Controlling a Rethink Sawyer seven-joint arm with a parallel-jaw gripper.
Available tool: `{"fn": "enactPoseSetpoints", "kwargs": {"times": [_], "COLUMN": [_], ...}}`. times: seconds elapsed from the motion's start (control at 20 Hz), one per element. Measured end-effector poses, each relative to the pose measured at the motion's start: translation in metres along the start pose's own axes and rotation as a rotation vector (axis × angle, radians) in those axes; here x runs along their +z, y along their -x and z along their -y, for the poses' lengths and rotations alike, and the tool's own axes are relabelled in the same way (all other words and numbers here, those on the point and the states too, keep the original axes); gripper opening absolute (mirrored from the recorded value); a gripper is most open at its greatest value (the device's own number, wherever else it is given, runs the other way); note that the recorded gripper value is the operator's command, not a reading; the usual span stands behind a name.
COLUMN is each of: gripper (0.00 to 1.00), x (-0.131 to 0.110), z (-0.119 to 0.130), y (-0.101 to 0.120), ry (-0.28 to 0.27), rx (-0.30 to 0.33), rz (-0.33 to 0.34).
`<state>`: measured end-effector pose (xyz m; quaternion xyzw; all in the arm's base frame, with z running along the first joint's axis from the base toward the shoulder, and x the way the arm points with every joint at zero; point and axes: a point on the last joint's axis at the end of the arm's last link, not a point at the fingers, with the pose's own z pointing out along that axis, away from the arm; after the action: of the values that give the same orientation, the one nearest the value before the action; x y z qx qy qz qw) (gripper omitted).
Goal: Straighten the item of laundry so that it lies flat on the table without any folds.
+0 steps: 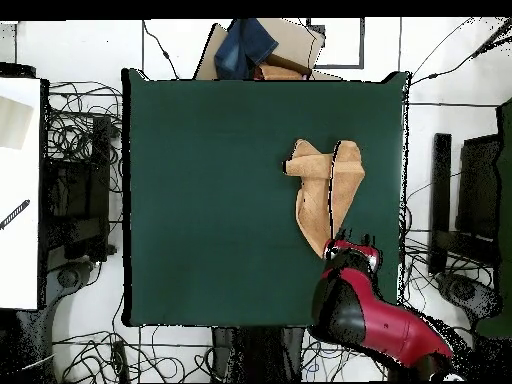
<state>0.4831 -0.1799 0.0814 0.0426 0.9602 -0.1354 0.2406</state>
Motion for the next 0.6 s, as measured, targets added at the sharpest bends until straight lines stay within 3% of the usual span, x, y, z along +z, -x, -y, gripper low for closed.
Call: {"fn": "enactPoseSetpoints", "kwargs": {"times": [0.6], "gripper": [1.0], "x": [0.009], "z": [-0.033], "y": [0.008], "ry": [0.024], "rx": [-0.007], "rz": [-0.024]}}
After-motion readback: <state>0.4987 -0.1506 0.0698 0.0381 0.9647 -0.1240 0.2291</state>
